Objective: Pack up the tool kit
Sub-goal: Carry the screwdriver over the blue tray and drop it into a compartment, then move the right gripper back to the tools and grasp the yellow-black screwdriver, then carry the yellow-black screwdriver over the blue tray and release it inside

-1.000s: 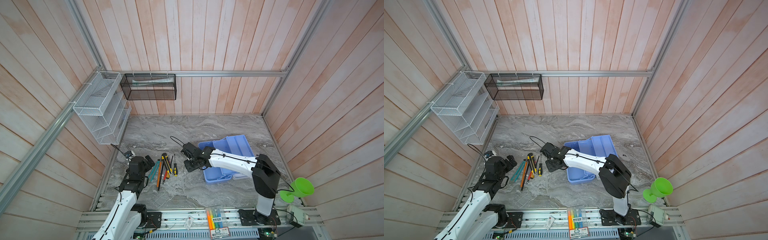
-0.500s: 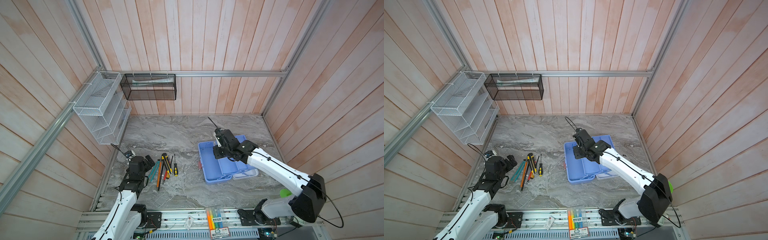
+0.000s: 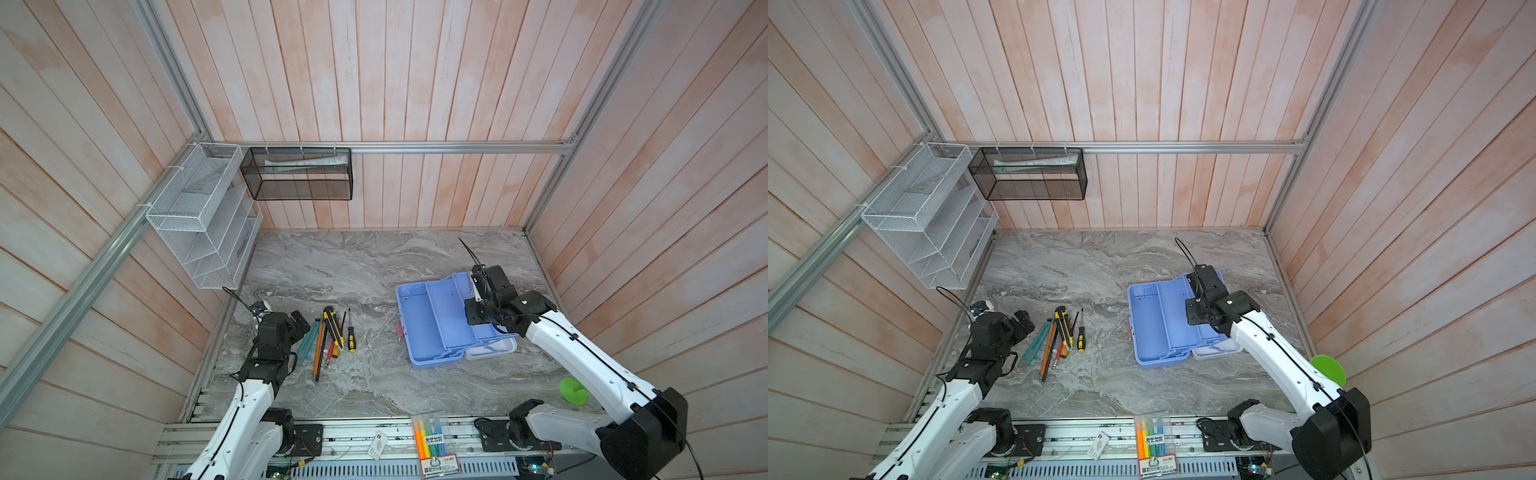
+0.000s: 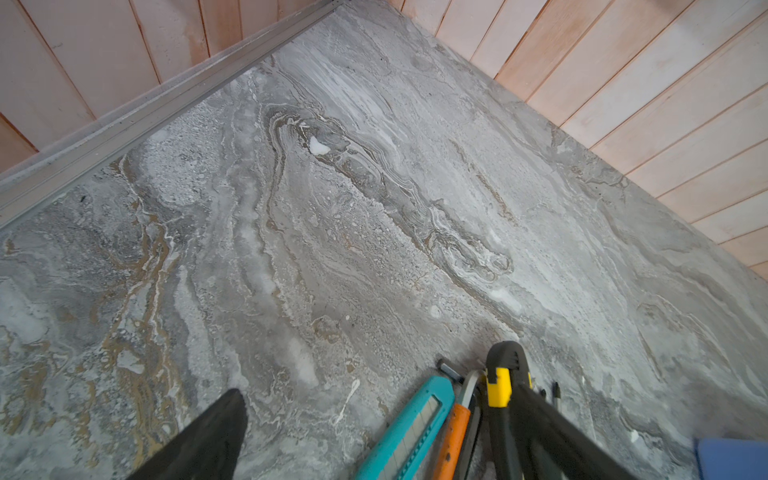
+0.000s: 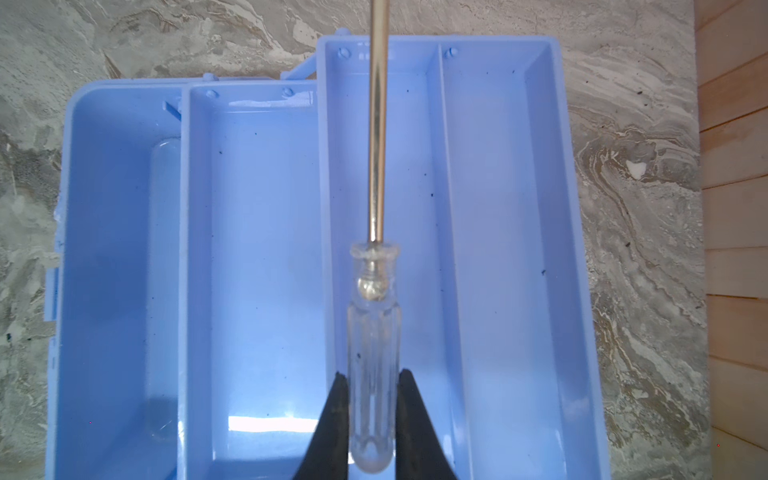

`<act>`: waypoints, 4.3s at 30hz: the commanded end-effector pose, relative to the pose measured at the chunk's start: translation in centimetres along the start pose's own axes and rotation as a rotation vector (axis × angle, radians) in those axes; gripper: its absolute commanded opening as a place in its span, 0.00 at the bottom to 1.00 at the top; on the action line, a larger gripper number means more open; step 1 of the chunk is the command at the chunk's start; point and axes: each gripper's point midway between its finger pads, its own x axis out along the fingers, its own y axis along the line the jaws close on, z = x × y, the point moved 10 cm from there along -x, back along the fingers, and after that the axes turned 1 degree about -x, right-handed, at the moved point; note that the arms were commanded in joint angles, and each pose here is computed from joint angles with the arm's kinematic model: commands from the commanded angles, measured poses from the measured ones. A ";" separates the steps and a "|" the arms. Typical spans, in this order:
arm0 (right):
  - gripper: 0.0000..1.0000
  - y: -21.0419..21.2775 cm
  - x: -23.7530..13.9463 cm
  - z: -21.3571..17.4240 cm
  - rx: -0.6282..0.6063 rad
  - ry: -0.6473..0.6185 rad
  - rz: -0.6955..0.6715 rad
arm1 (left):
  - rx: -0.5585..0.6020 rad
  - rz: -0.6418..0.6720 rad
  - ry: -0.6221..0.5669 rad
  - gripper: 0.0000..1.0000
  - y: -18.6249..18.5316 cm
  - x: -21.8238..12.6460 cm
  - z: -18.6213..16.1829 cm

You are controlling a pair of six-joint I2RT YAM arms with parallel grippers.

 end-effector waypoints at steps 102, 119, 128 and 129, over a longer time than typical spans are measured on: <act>0.05 25.4 7.5 1.4 -0.370 0.185 0.388 | 0.013 -0.041 -0.011 1.00 -0.1 -0.1 0.1; 0.00 7.0 1.1 6.1 -0.088 0.004 0.156 | 0.009 -0.035 -0.003 1.00 -0.1 0.1 0.1; 0.00 0.2 -0.7 4.6 0.044 -0.046 0.023 | 0.013 -0.033 0.006 1.00 -0.1 0.3 0.1; 0.00 -0.2 -0.6 4.4 0.048 -0.044 0.010 | 0.013 -0.033 0.006 1.00 -0.1 0.3 0.1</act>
